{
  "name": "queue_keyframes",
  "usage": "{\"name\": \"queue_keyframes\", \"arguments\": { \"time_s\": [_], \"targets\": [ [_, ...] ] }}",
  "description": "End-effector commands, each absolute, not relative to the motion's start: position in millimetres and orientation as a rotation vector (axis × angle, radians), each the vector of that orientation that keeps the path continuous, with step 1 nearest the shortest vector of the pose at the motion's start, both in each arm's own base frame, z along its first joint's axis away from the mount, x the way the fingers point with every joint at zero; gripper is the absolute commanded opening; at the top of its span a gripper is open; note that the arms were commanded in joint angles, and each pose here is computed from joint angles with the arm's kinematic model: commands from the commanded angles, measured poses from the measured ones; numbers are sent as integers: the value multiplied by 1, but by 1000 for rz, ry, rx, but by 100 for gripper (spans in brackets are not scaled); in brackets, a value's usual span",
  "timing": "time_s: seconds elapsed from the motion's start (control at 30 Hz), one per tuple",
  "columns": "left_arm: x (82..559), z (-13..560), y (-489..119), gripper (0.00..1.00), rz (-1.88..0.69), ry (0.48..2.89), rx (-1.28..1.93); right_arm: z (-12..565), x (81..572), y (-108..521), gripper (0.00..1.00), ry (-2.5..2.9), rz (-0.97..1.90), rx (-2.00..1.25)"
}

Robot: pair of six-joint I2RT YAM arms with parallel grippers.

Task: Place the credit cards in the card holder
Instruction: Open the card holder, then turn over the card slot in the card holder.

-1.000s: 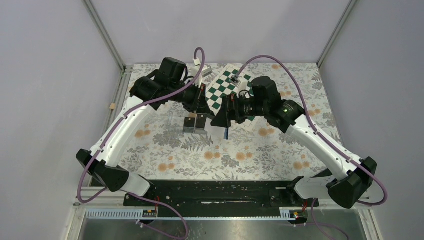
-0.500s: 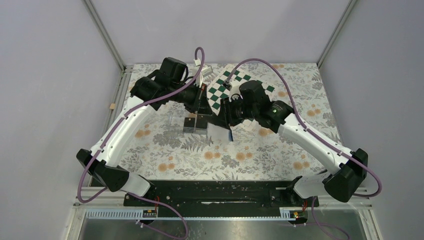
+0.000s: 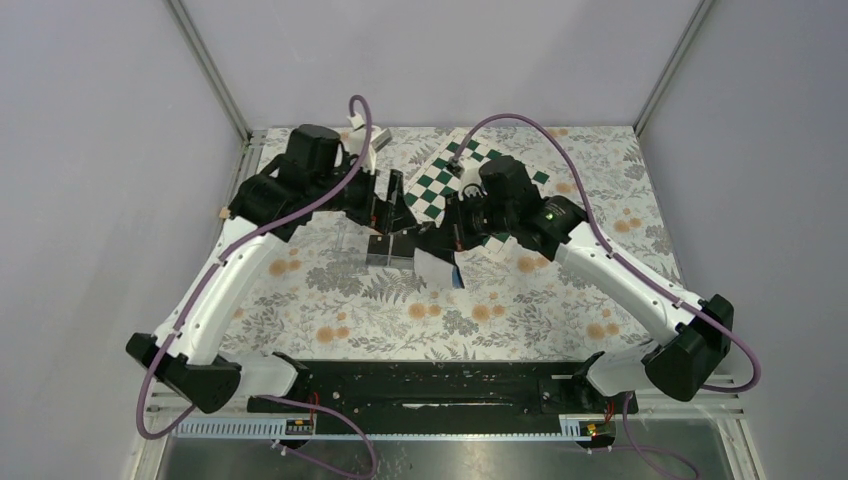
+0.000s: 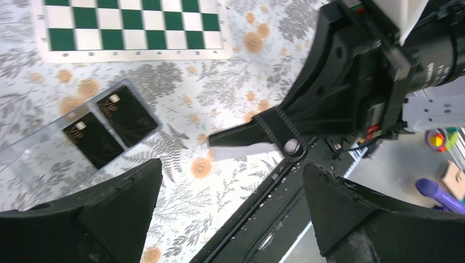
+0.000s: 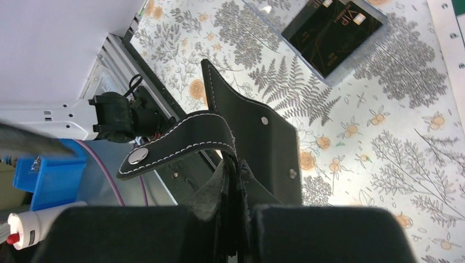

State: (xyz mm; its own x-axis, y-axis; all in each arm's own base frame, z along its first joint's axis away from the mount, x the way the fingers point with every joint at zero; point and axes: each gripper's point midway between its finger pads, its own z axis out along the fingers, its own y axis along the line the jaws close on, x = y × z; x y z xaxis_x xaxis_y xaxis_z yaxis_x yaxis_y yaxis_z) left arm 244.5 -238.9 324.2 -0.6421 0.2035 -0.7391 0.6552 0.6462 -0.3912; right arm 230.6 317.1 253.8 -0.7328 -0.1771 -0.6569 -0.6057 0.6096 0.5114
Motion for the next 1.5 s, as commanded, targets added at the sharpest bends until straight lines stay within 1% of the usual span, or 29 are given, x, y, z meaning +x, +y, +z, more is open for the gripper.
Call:
{"name": "queue_keyframes", "arguments": {
  "time_s": [0.0, 0.2, 0.33, 0.43, 0.57, 0.87, 1.2, 1.37, 1.47],
  "targets": [
    [262, 324, -212, 99, -793, 2149, 524, 268, 228, 306, 0, 2227, 1144, -575],
    [248, 267, -218, 99, -960, 2279, 510, 275, 235, 286, 0, 2187, 1321, -476],
    [238, 230, -233, 90, -1121, 2345, 494, 276, 233, 286, 0, 2184, 1398, -474],
    [236, 207, -240, 84, -1173, 2393, 477, 276, 231, 291, 0, 2192, 1452, -473],
    [241, 190, -245, 82, -1166, 2424, 481, 278, 230, 296, 0, 2179, 1516, -460],
    [242, 172, -248, 78, -1135, 2464, 502, 279, 232, 301, 0, 2183, 1559, -453],
    [264, 171, -222, 79, -855, 2458, 404, 275, 230, 301, 0, 2203, 1573, -456],
    [262, 173, -228, 78, -905, 2454, 425, 273, 228, 301, 0, 2210, 1576, -457],
    [255, 178, -235, 71, -962, 2437, 459, 271, 229, 300, 0, 2218, 1563, -450]
  ]
}}
